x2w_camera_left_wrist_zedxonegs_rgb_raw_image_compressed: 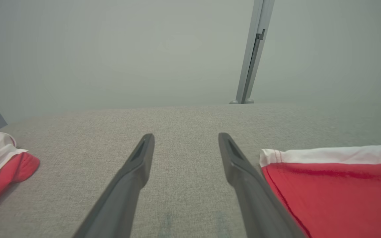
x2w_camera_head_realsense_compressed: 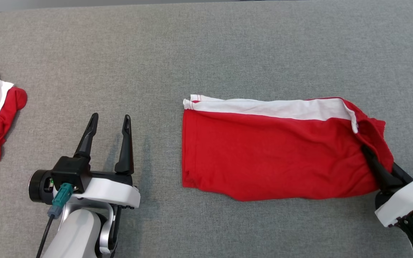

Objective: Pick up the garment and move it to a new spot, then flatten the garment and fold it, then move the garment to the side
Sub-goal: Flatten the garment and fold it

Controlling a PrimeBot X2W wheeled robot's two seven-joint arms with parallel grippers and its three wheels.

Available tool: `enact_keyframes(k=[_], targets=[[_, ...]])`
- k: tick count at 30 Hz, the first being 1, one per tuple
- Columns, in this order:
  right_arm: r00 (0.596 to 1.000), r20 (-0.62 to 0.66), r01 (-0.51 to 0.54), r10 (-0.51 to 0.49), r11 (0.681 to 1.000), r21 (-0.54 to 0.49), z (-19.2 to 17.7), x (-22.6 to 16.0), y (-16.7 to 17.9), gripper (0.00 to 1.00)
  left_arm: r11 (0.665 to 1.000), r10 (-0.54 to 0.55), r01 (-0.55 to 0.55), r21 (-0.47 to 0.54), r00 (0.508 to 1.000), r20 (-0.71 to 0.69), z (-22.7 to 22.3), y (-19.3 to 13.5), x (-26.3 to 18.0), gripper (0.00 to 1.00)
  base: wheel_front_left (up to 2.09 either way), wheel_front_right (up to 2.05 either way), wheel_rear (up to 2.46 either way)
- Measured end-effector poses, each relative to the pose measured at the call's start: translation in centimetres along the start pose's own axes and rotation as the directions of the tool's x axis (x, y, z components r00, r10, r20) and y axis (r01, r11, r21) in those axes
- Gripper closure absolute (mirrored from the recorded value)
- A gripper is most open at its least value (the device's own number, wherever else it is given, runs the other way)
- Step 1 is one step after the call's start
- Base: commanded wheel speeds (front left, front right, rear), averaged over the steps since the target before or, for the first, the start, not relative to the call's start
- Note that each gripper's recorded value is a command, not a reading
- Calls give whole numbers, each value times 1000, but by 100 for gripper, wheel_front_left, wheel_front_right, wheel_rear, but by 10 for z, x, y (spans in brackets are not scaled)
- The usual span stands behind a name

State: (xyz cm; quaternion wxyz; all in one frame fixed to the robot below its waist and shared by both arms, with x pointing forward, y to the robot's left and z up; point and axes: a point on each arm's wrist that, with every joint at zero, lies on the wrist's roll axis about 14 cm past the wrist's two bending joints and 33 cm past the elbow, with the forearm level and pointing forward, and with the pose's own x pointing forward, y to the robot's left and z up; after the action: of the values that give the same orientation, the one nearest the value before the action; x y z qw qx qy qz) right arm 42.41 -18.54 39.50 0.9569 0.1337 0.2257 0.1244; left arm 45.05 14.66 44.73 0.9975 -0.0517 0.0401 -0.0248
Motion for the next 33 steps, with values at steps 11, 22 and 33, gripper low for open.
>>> enact_keyframes(k=[11,22,33], targets=[[976,54,-217,211,957,192,39,3,60,100,1000,-18,18,0,1000,-1,1,-6,-1,0,0,0,0],[869,14,-482,494,840,250,41,30,164,100,1000,15,-15,-2,1000,-8,0,4,-8,0,0,0,0],[802,-75,-555,593,786,274,6,60,217,100,998,58,-58,-4,998,-27,-6,18,-12,0,0,0,0]])
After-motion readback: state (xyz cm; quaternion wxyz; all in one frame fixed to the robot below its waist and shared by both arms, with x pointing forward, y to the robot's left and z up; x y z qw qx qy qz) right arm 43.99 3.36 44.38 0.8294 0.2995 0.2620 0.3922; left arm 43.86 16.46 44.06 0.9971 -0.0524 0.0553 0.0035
